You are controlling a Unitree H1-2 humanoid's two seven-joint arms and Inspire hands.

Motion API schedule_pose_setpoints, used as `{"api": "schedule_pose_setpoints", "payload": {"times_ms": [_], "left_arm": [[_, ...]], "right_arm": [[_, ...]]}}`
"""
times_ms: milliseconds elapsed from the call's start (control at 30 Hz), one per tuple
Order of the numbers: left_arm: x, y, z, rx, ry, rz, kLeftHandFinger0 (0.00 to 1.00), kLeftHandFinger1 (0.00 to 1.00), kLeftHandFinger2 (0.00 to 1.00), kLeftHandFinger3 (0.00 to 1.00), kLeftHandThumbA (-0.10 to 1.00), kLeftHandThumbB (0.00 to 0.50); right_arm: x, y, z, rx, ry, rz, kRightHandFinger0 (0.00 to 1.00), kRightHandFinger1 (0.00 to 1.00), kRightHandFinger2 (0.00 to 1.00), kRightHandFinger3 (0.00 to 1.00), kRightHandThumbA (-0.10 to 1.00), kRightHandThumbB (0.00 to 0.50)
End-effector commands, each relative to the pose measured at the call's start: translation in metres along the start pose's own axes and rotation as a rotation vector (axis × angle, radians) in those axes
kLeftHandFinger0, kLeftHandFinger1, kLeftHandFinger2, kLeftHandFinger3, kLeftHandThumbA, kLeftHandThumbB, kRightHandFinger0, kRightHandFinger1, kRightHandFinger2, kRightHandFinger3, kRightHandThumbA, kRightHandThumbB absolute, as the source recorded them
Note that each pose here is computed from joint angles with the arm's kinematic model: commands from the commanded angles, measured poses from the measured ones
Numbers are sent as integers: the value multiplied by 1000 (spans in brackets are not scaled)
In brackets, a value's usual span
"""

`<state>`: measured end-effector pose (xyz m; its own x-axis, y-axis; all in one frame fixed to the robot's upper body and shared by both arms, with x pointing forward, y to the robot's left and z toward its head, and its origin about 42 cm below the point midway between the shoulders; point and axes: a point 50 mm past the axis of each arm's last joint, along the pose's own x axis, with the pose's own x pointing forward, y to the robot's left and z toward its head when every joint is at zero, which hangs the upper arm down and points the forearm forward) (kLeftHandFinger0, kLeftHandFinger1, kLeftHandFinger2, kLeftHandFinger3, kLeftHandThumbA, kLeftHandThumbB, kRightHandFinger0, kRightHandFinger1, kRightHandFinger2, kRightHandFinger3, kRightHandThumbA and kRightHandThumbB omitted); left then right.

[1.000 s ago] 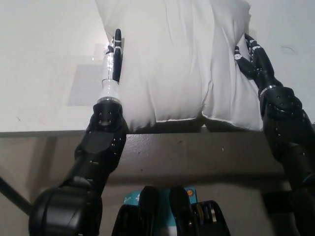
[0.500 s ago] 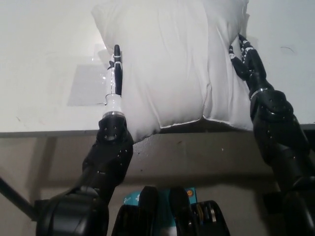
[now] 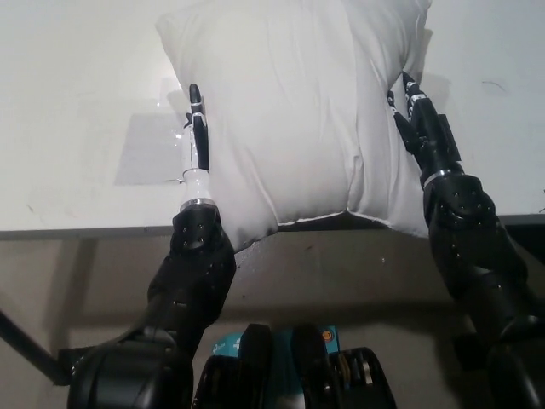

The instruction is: The robot uses both hands to lift the pillow and then drops it on the table

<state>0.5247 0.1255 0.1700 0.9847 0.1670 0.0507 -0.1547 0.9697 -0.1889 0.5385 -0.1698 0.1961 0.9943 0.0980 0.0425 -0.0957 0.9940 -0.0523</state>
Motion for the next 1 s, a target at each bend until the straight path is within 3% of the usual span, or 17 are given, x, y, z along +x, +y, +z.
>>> {"api": "schedule_pose_setpoints", "payload": {"times_ms": [0, 133, 200, 333, 500, 600, 767, 833, 967], "left_arm": [[-15, -70, 7, -20, 5, -223, 1000, 1000, 1000, 1000, 1000, 91], [-16, -71, 7, -5, 5, -230, 1000, 1000, 1000, 1000, 1000, 114], [-15, -72, 10, 10, -16, -236, 1000, 1000, 1000, 1000, 1000, 121], [-11, -83, 37, -8, -107, -257, 1000, 1000, 1000, 1000, 1000, 158], [-8, -90, 64, -22, -191, -276, 1000, 1000, 1000, 1000, 1000, 158], [-7, -99, 104, -34, -304, -304, 1000, 1000, 1000, 1000, 1000, 195], [-17, -107, 149, -53, -442, -354, 1000, 1000, 1000, 1000, 1000, 177], [-24, -111, 167, -65, -494, -370, 1000, 1000, 1000, 1000, 1000, 221], [-40, -117, 197, -62, -577, -406, 1000, 1000, 1000, 1000, 1000, 262]], "right_arm": [[-3, 69, 2, -11, -14, 183, 1000, 1000, 1000, 1000, 1000, 459], [-2, 68, 4, 6, -18, 181, 1000, 1000, 1000, 1000, 1000, 496], [-1, 67, 11, 21, -31, 178, 1000, 1000, 1000, 1000, 1000, 454], [3, 64, 45, 66, -134, 186, 1000, 1000, 1000, 1000, 1000, 451], [-1, 66, 82, 63, -235, 181, 1000, 1000, 1000, 1000, 1000, 417], [-6, 65, 123, 102, -363, 199, 1000, 1000, 1000, 1000, 1000, 449], [-21, 63, 162, 91, -503, 207, 1000, 1000, 1000, 1000, 1000, 439], [-31, 62, 177, 76, -562, 198, 1000, 1000, 1000, 1000, 1000, 443], [-50, 61, 203, 65, -652, 195, 1000, 1000, 1000, 1000, 1000, 455]]}}
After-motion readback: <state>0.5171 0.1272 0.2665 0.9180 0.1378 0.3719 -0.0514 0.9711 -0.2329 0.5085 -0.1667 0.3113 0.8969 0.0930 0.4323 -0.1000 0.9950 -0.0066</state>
